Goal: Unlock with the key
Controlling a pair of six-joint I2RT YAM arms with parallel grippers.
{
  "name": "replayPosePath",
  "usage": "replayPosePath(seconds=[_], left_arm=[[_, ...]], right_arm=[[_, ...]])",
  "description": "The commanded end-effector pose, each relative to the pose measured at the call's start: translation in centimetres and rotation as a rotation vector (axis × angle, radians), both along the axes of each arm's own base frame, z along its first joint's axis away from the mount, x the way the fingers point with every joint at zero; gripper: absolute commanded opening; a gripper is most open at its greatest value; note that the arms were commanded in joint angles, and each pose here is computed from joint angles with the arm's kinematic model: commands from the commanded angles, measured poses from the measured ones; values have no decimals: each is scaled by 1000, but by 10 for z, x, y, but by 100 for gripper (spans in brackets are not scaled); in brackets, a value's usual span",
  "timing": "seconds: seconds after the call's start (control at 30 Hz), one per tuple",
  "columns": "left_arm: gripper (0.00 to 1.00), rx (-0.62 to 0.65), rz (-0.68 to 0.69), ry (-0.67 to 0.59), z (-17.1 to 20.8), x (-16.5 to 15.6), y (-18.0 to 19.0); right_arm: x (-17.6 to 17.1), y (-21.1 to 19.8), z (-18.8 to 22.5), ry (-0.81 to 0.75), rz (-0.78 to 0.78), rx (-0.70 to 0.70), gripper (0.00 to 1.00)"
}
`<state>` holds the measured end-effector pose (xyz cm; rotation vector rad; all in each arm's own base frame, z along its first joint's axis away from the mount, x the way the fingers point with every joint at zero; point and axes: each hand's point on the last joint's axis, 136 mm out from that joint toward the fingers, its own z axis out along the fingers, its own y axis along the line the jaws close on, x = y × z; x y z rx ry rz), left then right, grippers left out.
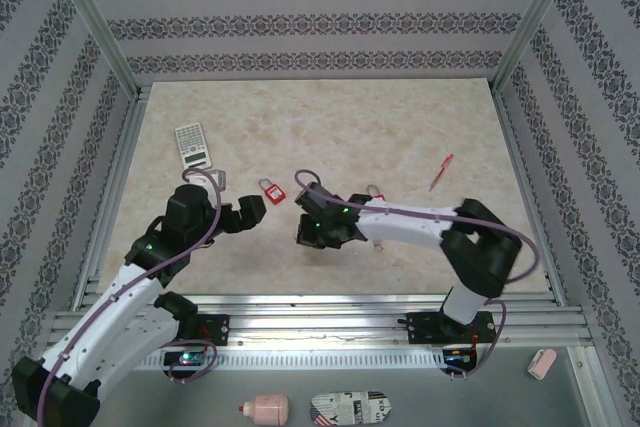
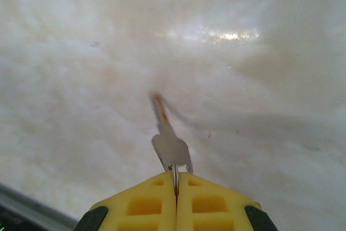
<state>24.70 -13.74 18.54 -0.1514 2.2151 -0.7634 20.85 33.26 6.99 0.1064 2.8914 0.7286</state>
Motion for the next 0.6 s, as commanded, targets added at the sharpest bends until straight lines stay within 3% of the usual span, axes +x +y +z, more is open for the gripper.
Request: replayPosePath(seconds=[0.0,0.3,0.57], left_arm=[[100,-236,-78,-17,26,7,-36],[96,-748,-112,-6,79,19,-93],[94,-909,-66,69,95,22,-108]], right_arm=[[17,-12,70,-205,42,32,0],[41,-46,188,-469,88,130,0],[49,-39,213,-529,121,194,0]])
